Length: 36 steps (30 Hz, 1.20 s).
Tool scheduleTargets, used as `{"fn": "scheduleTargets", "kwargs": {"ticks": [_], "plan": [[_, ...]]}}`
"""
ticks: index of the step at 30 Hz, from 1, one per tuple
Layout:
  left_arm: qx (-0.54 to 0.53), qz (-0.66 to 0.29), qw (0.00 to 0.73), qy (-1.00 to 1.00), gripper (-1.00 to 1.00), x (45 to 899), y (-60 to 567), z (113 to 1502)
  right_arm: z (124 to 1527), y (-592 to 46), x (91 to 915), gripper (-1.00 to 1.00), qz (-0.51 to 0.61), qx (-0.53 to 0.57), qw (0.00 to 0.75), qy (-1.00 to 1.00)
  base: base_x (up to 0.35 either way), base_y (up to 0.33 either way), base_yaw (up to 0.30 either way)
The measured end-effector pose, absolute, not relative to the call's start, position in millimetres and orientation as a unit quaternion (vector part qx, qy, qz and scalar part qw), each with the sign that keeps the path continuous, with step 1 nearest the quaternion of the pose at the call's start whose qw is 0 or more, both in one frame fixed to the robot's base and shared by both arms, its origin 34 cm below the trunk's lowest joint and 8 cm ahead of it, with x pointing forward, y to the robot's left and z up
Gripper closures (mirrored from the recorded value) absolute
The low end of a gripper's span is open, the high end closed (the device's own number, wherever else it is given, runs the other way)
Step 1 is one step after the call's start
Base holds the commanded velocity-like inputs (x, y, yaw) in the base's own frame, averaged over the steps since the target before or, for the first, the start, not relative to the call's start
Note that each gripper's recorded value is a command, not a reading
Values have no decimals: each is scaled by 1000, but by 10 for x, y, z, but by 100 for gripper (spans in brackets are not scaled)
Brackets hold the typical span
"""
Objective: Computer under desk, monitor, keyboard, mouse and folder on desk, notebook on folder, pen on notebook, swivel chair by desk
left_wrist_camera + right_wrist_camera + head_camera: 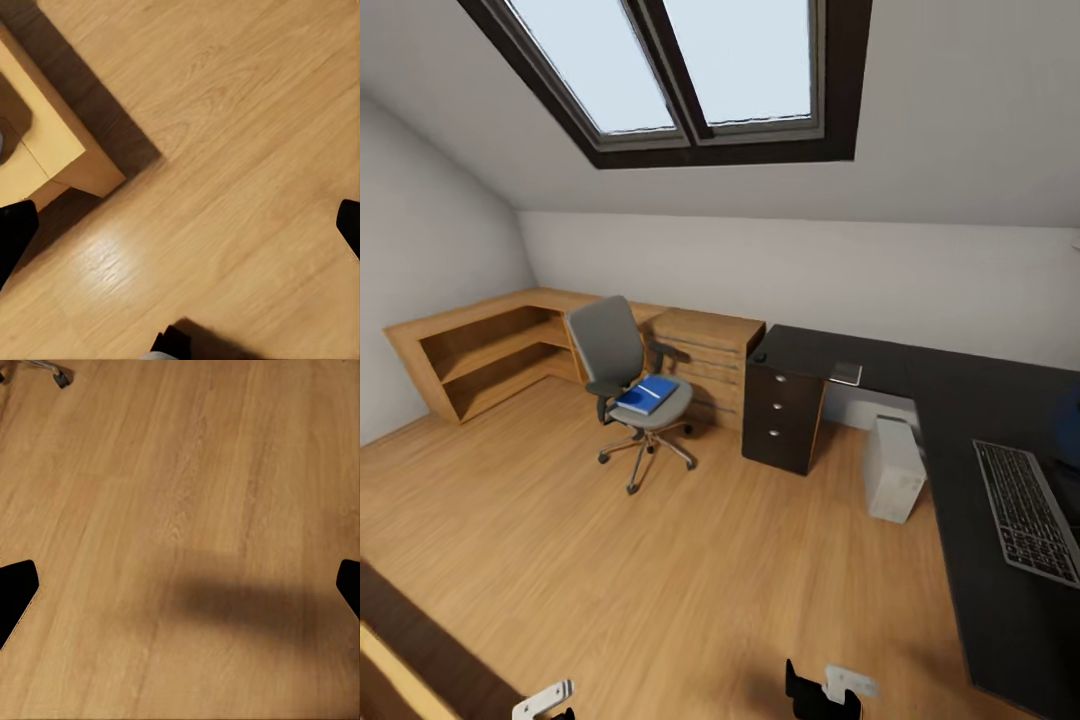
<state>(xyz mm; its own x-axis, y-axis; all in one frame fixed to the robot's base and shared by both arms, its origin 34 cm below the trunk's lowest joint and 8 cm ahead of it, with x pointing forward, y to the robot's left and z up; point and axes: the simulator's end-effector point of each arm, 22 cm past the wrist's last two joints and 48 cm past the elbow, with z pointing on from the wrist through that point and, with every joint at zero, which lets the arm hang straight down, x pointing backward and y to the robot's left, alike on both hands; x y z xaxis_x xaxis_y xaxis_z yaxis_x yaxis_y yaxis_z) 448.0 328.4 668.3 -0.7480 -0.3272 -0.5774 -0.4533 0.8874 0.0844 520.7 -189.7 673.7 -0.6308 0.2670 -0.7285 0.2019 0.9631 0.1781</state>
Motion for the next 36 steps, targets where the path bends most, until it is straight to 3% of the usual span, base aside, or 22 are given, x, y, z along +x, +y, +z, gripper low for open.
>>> {"fn": "scheduleTargets", "kwargs": {"ticks": [36], "plan": [[-197,107,279,934,-100,4436,3201,6629,6730,-1908,5201,-100,39,130,409,902,326,0,8]]}}
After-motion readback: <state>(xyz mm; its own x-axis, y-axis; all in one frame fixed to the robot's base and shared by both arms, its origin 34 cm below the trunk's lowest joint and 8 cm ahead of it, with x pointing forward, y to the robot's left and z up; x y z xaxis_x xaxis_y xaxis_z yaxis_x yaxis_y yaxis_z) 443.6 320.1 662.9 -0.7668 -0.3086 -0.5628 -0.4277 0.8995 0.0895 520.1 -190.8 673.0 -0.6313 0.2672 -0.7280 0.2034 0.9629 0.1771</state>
